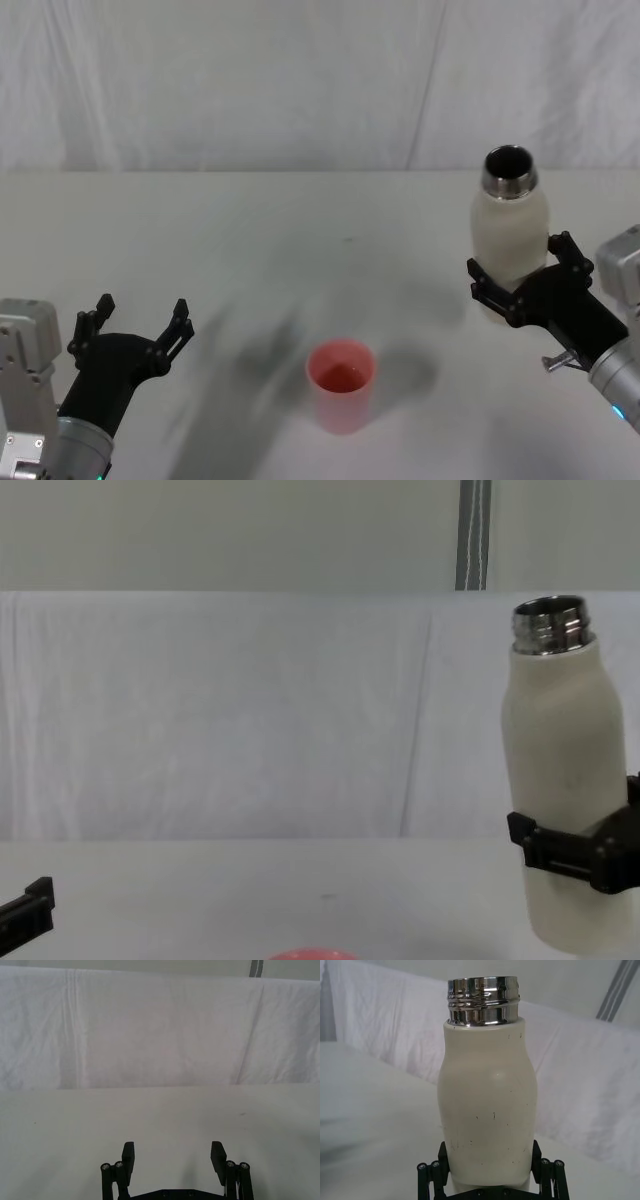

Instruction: Grasp the thermos with one hand and pour water into the cup lid.

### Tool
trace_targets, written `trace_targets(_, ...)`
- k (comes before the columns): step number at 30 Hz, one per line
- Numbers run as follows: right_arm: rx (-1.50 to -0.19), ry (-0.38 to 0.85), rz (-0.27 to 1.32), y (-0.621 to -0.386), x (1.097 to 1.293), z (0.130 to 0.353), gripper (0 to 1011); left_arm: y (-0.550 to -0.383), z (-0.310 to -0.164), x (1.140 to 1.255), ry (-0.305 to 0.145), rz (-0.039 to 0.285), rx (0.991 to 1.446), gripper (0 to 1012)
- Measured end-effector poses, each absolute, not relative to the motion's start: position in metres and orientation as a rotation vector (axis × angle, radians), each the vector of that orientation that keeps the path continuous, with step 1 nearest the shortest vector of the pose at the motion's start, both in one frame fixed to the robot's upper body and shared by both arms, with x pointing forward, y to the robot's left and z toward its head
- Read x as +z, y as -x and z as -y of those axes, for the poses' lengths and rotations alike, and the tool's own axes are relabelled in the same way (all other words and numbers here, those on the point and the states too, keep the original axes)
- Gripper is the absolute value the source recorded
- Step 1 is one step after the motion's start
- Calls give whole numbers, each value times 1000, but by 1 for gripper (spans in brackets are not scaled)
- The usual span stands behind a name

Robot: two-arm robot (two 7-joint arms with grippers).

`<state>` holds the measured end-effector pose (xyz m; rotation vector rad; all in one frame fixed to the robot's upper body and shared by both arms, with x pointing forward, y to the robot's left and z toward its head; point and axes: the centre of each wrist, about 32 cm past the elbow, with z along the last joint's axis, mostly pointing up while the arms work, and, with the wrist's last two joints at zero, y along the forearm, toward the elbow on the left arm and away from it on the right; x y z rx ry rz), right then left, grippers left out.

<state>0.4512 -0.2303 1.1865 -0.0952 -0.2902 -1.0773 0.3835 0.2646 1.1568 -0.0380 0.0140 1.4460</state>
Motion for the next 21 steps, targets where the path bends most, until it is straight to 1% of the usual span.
trace_targets(2, -1082, 66, 236, -453, 1187, 233, 950, -384, -265, 1157, 38, -14, 1446, 1001)
trace_targets(6, -1086, 40, 185, -454, 1186, 236, 950, -384, -265, 1157, 38, -14, 1446, 1001)
trace_targets(15, -1081, 5, 127, -456, 1186, 240, 950, -384, -265, 1157, 38, -14, 1446, 1001)
trace_targets(21, -1073, 2, 95, -458, 1187, 241, 950, -384, -265, 1157, 38, -14, 1446, 1001)
